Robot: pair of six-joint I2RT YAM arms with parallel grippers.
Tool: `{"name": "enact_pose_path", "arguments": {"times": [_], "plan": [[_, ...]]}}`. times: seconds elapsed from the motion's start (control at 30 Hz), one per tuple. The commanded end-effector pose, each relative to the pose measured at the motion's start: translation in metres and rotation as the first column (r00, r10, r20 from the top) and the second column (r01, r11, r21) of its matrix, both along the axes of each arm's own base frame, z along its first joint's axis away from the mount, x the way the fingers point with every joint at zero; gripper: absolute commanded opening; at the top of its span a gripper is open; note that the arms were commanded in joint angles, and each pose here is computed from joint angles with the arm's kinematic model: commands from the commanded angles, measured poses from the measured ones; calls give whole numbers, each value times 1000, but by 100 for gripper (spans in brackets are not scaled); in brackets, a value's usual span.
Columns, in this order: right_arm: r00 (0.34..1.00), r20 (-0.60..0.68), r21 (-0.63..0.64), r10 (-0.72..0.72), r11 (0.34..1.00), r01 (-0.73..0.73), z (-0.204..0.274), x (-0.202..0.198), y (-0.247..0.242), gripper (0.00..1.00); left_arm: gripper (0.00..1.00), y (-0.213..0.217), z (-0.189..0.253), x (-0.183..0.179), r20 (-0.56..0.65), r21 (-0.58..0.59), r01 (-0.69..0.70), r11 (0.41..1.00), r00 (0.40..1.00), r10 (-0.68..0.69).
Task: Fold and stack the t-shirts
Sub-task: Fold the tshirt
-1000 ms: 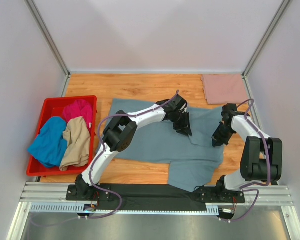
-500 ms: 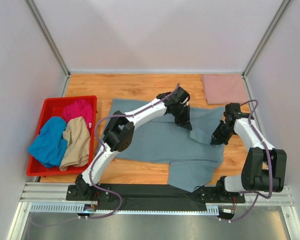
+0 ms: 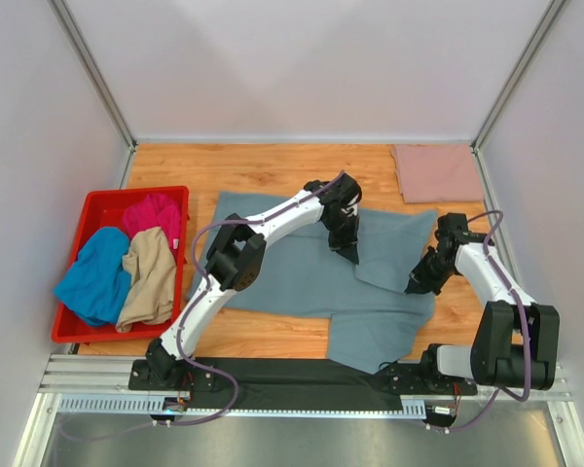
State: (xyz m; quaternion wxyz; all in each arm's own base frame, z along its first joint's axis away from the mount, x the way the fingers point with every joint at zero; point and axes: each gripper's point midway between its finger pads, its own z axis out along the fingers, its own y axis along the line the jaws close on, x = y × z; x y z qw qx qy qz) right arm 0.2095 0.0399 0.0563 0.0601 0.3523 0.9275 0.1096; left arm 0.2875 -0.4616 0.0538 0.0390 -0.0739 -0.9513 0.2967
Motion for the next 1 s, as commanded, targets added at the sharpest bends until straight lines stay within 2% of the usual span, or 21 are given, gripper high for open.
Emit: {"name": "enact_pose_path", "arguments": {"times": [0.0, 0.13, 0.23, 0.33, 0.4, 0.43, 0.47, 0.53, 0.57, 0.6, 0.63, 0.8, 0.97], "plan": [[998, 38, 21, -47, 999, 46, 4, 0, 3, 0, 0, 3, 6, -13, -25, -7, 63, 998, 998, -63], [998, 27, -5, -55, 998, 55, -5, -9, -1, 0, 0, -1, 9, -11, -12, -34, 72, 997, 997, -73], [998, 16, -26, -57, 998, 58, -14, -13, -4, 0, 4, -1, 9, -12, -17, -39, 79, 996, 997, -80], [999, 24, -41, -46, 998, 47, -17, -8, -7, 0, 22, 5, 6, -14, -17, -13, 93, 996, 996, -93], [999, 24, -61, -33, 998, 34, -14, -3, -11, 10, 29, 14, 14, -9, 24, 13, 96, 995, 995, -97], [999, 39, -76, -14, 997, 17, -4, 3, -14, 22, 36, 18, 16, -7, 42, 24, 94, 995, 995, -95], [999, 49, -103, -5, 995, 10, 1, 7, -19, 28, 38, 23, 19, -2, 67, 34, 88, 996, 994, -90], [995, 101, -133, 13, 991, 0, 19, 20, -26, 39, 41, 38, 32, 18, 152, 41, 56, 998, 986, -62], [992, 126, -137, 11, 990, 7, 24, 26, -29, 42, 41, 43, 47, 26, 198, 25, 40, 999, 979, -44], [987, 159, -135, 9, 991, 12, 30, 34, -31, 45, 42, 53, 50, 49, 255, 27, -5, 1000, 967, -2], [981, 196, -120, 1, 992, 23, 40, 45, -35, 49, 42, 64, 47, 57, 267, 38, -24, 999, 964, 13], [961, 275, -149, 10, 988, 32, 38, 91, -58, 51, 42, 131, 46, 136, 340, 18, -221, 975, 919, 202], [930, 364, -43, -45, 997, 65, 37, 140, -87, 50, 43, 189, 26, 193, 361, 11, -346, 938, 876, 319]]}}
